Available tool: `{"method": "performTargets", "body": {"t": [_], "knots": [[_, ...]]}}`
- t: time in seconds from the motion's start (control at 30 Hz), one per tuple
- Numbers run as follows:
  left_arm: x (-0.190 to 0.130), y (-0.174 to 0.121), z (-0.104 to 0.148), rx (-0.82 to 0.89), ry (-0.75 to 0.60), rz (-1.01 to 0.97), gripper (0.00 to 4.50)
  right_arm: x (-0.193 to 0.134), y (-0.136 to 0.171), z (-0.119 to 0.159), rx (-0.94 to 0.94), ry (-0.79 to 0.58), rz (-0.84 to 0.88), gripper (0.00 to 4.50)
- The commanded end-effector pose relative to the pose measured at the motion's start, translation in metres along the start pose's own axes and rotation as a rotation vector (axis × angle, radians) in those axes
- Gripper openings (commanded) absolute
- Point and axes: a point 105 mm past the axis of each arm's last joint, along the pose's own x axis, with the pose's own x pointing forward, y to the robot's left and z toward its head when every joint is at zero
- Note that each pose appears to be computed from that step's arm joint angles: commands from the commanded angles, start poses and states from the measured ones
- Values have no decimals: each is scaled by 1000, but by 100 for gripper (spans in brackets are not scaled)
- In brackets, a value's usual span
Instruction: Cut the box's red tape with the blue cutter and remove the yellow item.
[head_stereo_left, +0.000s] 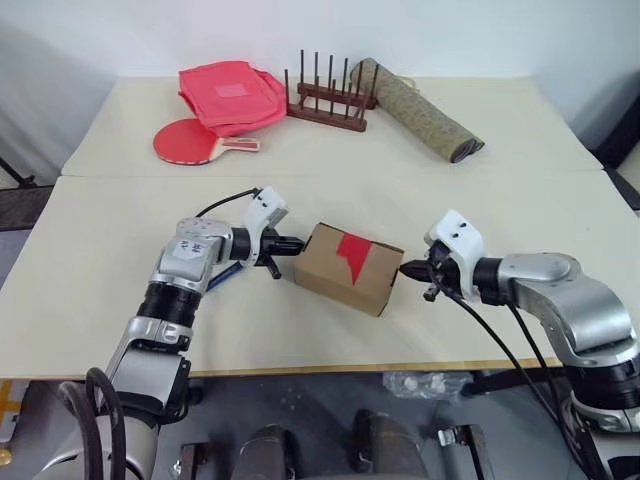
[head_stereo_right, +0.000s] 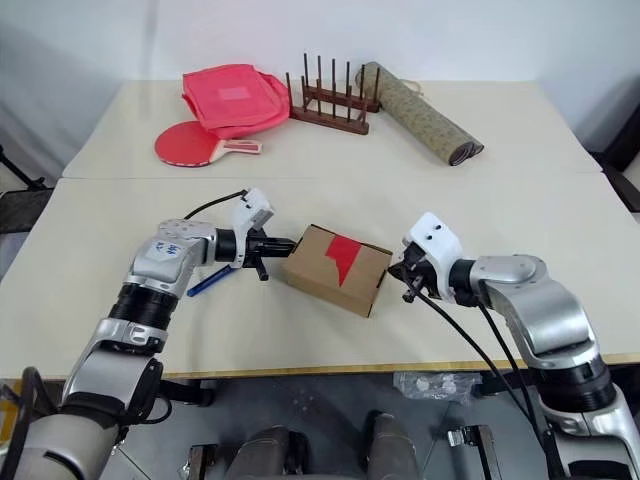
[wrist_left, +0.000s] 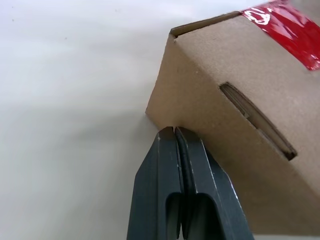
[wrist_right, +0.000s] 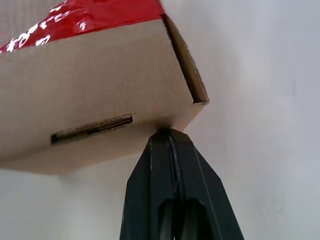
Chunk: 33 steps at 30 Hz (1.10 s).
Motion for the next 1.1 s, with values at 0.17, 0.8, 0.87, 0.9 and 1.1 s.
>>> {"method": "performTargets", "body": {"t": [0.17, 0.8, 0.87, 0.9, 1.1], "knots": [[48, -34, 31, 121, -84, -235, 5, -7, 32, 14, -25, -59, 72, 0], [78, -31, 51, 157, -159, -203, 5, -14, -5, 12, -42, -55, -92, 0], [75, -31, 48, 165, -148, -214, 5, -15, 0, 13, -52, -58, -78, 0], [73, -31, 47, 166, -148, -217, 5, -16, 1, 14, -55, -59, -75, 0], [62, -22, 44, 179, -158, -187, 5, -17, 3, 25, -74, -91, -88, 0]]}}
